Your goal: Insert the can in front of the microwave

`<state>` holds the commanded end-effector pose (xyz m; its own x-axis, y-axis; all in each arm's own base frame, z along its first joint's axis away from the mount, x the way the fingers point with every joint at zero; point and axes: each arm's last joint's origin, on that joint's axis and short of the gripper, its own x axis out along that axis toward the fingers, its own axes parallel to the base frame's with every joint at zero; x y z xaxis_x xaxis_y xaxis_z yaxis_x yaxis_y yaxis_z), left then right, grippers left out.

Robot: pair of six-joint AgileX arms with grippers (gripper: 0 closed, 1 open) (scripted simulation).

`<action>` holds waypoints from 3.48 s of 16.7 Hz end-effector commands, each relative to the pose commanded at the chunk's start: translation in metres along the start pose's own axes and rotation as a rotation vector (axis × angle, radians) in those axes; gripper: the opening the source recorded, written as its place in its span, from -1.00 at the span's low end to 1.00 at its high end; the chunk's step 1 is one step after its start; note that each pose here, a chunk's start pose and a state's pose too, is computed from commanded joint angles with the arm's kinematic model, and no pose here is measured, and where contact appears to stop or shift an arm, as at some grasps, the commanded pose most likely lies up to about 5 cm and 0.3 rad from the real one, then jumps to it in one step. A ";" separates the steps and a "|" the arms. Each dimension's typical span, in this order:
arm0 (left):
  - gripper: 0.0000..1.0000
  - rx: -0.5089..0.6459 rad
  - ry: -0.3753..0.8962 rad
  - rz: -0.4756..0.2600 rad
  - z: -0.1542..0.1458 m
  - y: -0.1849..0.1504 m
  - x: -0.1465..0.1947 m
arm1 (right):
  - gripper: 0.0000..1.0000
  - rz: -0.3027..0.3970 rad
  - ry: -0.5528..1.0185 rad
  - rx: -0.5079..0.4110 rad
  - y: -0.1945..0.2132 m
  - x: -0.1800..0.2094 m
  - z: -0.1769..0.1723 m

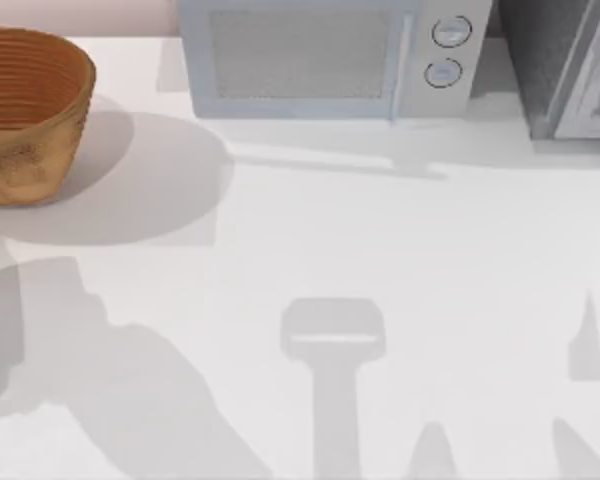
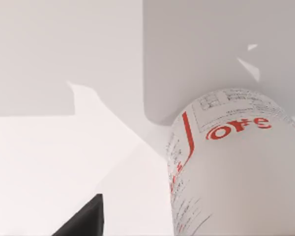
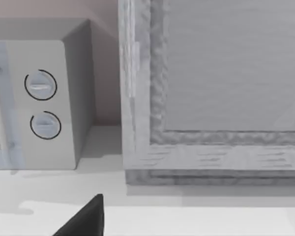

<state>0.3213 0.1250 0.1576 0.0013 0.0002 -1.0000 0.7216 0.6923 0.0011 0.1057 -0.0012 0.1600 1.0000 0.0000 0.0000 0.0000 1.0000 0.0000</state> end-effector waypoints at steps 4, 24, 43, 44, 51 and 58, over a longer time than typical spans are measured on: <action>1.00 -0.001 0.000 0.000 0.001 0.000 0.000 | 1.00 0.000 0.000 0.000 0.000 0.000 0.000; -1.00 -0.001 0.000 0.000 0.001 0.000 0.000 | 1.00 0.000 0.000 0.000 0.000 0.000 0.000; -1.00 0.001 -0.001 0.001 -0.001 0.000 -0.040 | 1.00 0.000 0.000 0.000 0.000 0.000 0.000; -1.00 -0.001 0.000 0.001 0.000 0.000 -0.040 | 1.00 0.000 0.000 0.000 0.000 0.000 0.000; -1.00 -0.041 -0.009 -0.016 0.002 -0.002 -0.045 | 1.00 0.000 0.000 0.000 0.000 0.000 0.000; -1.00 -0.118 -0.027 -0.175 0.072 -0.042 -0.065 | 1.00 0.000 0.000 0.000 0.000 0.000 0.000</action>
<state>0.3404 0.0438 0.2226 -0.0972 -0.1463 -0.9845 0.6267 0.7594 -0.1747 0.1057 -0.0012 0.1600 1.0000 0.0000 0.0000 0.0000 1.0000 0.0000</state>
